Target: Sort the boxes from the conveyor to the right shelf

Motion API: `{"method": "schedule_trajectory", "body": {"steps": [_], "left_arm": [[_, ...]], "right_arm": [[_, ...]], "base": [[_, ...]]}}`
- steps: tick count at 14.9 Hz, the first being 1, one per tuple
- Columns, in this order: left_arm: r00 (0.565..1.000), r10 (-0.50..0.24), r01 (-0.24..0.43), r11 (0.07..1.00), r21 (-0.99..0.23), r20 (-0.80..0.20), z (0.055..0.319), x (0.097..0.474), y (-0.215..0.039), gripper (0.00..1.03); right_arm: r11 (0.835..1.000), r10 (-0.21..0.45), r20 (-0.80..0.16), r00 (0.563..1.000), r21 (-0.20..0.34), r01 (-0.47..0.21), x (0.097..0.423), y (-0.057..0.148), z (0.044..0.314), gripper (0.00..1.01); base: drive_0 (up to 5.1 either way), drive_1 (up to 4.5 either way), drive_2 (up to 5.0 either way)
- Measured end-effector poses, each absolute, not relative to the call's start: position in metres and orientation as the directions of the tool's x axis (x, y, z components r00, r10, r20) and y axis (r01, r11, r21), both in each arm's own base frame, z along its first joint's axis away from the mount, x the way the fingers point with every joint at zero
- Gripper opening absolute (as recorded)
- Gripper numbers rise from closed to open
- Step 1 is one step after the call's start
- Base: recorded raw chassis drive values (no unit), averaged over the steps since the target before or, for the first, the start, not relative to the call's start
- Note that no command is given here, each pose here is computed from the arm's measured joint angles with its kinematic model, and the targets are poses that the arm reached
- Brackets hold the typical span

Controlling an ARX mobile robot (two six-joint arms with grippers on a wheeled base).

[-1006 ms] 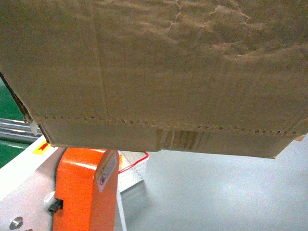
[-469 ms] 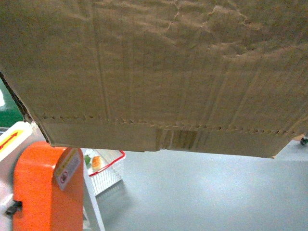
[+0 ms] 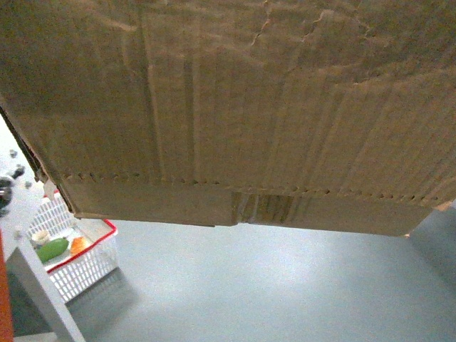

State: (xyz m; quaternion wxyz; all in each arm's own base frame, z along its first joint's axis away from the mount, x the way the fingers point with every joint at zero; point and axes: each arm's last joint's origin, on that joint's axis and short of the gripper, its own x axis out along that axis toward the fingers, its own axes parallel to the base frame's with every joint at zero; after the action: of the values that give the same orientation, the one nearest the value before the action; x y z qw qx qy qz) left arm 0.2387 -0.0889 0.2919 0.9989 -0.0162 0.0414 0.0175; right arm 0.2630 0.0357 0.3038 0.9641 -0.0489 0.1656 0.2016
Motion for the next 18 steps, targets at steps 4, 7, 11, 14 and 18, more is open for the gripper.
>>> {"method": "schedule_trajectory", "body": {"steps": [4,7,11,14,18], "left_arm": [[0.996,0.033,-0.036,0.999,-0.032,-0.082,0.2917,0.239,-0.089,0.02],[0.996,0.03,-0.032,0.999,-0.03,-0.086,0.2912,0.2387,-0.0901,0.02],[0.996,0.031,-0.033,0.999,-0.03,-0.086,0.2912,0.2387,-0.09,0.02],[0.996,0.031,-0.033,0.999,-0.03,-0.086,0.2912,0.2387,-0.09,0.02],[0.996,0.031,-0.033,0.999,-0.03,-0.086,0.2912,0.2387,-0.09,0.02]], "right_arm": [[0.914,0.373,-0.335,0.866,-0.031,-0.405,0.2631,0.0357,0.3043,0.02],[0.914,0.37,-0.337,0.866,-0.034,-0.404,0.263,0.0355,0.3041,0.02],[0.914,0.371,-0.338,0.865,-0.034,-0.405,0.263,0.0355,0.304,0.02],[0.914,0.371,-0.338,0.865,-0.034,-0.405,0.263,0.0355,0.304,0.02],[0.914,0.371,-0.337,0.865,-0.035,-0.405,0.263,0.0355,0.304,0.02]], "base": [[0.5,-2.42,-2.4],[-1.3,-1.32,-1.3],[-1.6,-1.55,-1.6],[-1.5,-1.53,-1.5],[-1.5,-1.48,-1.5]]}}
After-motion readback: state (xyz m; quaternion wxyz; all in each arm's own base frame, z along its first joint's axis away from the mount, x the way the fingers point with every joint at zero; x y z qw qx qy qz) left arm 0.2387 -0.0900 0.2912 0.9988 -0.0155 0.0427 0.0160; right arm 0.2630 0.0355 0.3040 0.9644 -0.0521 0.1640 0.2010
